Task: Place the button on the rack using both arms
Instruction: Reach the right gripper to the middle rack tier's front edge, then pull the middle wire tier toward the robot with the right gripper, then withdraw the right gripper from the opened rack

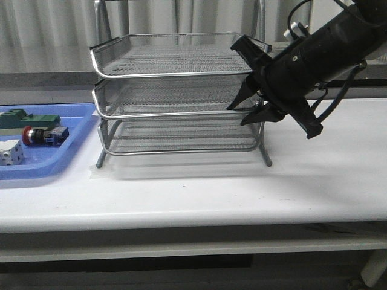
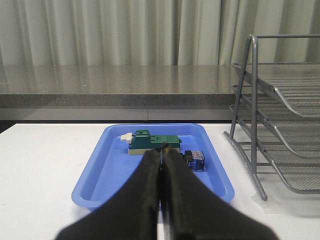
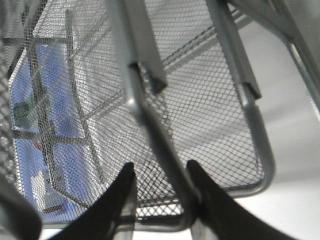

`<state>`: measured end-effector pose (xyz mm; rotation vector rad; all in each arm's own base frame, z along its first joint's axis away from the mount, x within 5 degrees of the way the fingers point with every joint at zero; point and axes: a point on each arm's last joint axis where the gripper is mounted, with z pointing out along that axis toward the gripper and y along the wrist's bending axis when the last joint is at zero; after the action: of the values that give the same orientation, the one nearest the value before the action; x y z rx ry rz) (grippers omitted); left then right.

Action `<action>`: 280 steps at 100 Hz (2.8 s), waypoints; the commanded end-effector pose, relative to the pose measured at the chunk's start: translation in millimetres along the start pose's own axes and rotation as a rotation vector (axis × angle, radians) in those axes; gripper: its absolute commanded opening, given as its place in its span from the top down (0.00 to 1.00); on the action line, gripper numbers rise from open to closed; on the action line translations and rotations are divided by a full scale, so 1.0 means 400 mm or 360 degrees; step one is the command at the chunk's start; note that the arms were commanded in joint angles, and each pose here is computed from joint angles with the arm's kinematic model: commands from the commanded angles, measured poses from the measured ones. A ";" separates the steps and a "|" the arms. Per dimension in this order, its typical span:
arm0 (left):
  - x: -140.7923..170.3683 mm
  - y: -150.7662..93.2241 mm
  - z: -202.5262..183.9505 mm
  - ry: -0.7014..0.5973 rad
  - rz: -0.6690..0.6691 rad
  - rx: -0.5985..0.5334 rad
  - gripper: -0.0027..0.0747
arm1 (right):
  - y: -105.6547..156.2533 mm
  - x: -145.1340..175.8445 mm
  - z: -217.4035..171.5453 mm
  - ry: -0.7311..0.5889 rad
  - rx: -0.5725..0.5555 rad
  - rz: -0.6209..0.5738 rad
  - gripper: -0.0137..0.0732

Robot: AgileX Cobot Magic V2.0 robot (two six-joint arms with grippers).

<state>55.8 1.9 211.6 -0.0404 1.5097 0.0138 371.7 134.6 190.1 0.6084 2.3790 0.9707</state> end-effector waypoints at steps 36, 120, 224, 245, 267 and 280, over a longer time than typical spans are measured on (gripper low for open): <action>0.024 0.000 -0.002 -0.0097 -0.0030 0.0010 0.99 | 0.017 0.031 -0.040 0.0160 -0.0060 -0.0223 0.70; 0.024 0.000 -0.002 -0.0097 -0.0030 0.0010 0.99 | -0.068 0.143 -0.152 0.0256 0.0054 -0.0312 0.70; 0.024 0.000 -0.002 -0.0097 -0.0030 0.0010 0.99 | -0.012 0.152 -0.255 0.0222 -0.0057 -0.0736 0.31; 0.024 0.000 -0.002 -0.0097 -0.0030 0.0010 0.99 | -0.010 0.164 -0.283 0.0290 -0.0019 -0.0805 0.32; 0.024 0.000 -0.002 -0.0097 -0.0030 0.0010 0.99 | -0.034 0.164 -0.313 0.0322 0.0211 -0.0916 0.32; 0.024 0.000 -0.002 -0.0097 -0.0030 0.0010 0.99 | -0.047 0.154 -0.350 0.0261 0.0397 -0.0987 0.32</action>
<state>55.8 1.9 211.6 -0.0404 1.5097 0.0138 240.3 95.2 228.1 -0.1664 2.6544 0.5667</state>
